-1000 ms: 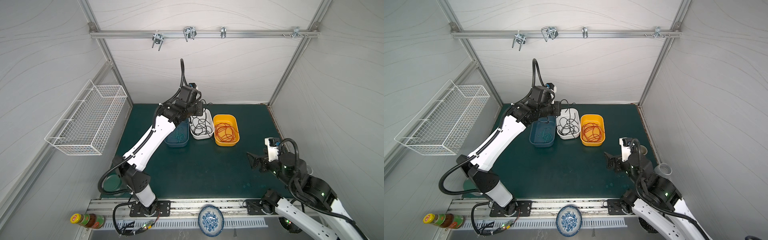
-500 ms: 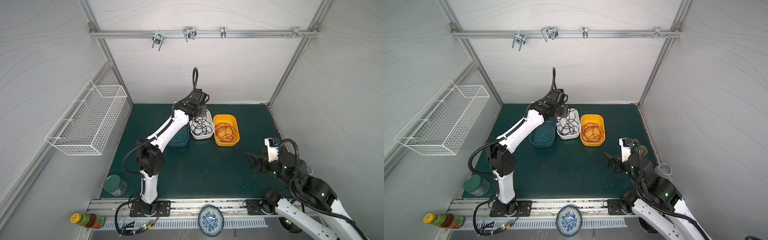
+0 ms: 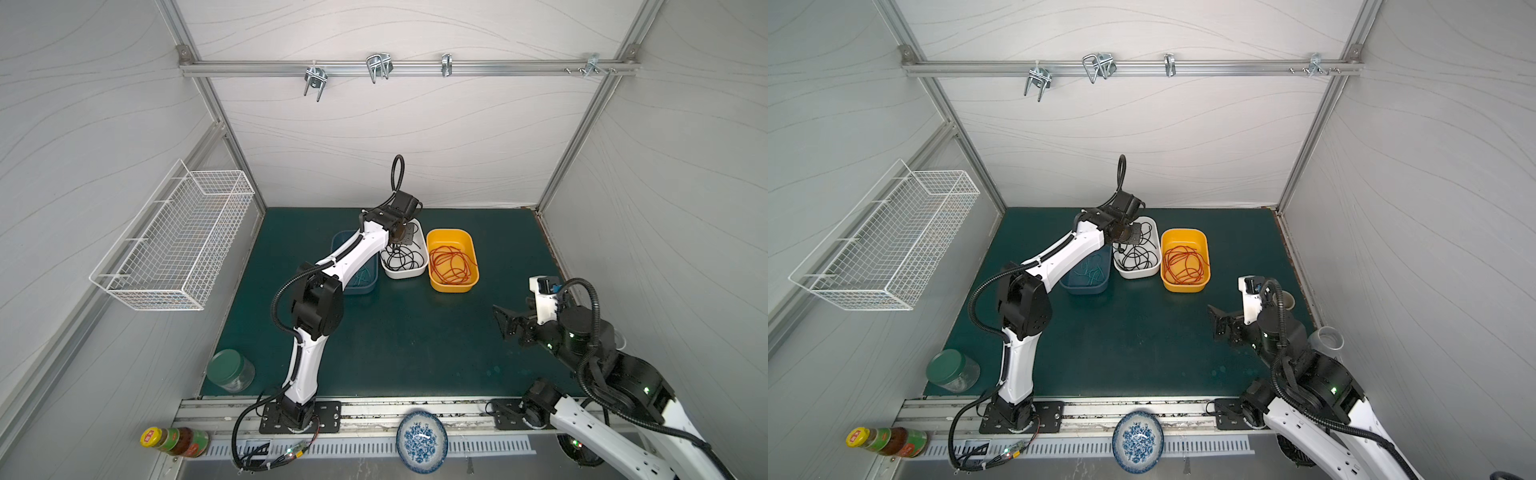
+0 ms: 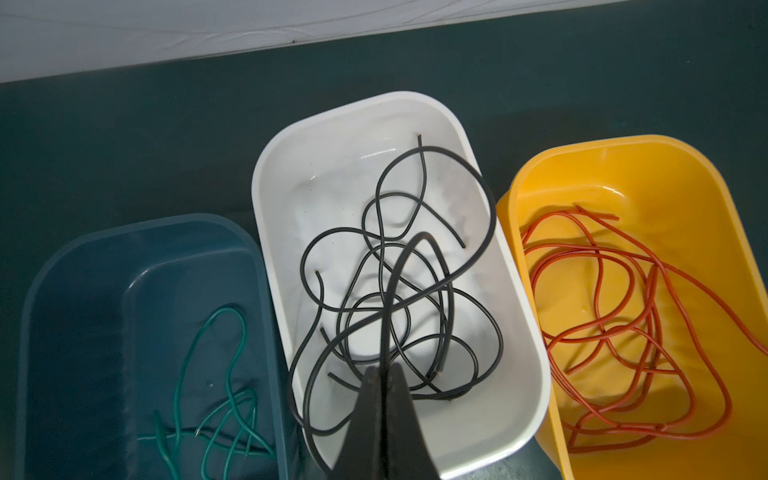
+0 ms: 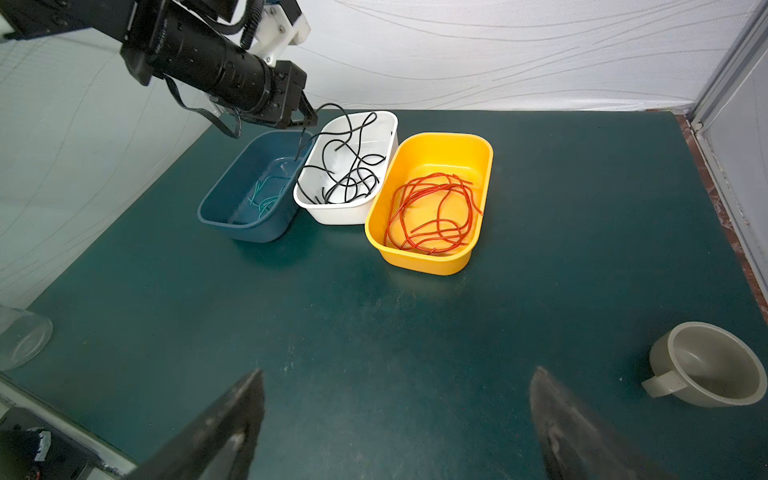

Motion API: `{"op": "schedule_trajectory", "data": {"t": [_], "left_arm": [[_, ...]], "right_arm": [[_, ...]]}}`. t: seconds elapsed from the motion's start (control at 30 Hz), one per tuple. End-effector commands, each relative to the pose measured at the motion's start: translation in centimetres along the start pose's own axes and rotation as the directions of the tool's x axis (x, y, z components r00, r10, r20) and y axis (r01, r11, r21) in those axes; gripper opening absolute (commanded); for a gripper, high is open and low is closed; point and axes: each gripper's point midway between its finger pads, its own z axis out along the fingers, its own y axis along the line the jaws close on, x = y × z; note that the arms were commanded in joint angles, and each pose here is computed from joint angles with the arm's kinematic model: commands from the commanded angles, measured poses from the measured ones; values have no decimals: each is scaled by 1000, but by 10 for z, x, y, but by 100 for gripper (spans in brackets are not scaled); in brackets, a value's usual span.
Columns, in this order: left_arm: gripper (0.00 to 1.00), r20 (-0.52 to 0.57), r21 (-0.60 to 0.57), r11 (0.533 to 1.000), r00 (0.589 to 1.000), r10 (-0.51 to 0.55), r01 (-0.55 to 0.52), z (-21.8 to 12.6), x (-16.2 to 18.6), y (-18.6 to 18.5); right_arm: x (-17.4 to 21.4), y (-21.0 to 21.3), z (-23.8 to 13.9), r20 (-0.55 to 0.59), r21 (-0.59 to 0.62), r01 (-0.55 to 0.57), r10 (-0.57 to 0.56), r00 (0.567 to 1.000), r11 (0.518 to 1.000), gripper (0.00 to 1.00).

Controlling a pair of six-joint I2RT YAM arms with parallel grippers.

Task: Untangle the cables
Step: 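Lower the black wire into the white bin and open the left gripper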

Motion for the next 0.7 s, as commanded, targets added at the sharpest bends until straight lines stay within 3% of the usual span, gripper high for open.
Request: {"op": "schedule_trajectory", "data": {"t": [0.0, 0.67], "left_arm": [[0, 20, 1, 999, 999, -34, 34, 10, -4, -1], [0, -145, -71, 995, 986, -85, 75, 69, 59, 6]], "right_arm": [[-3, 2, -1, 22, -15, 13, -13, 1000, 1000, 99], [-4, 3, -2, 30, -22, 14, -14, 999, 1000, 99]]}}
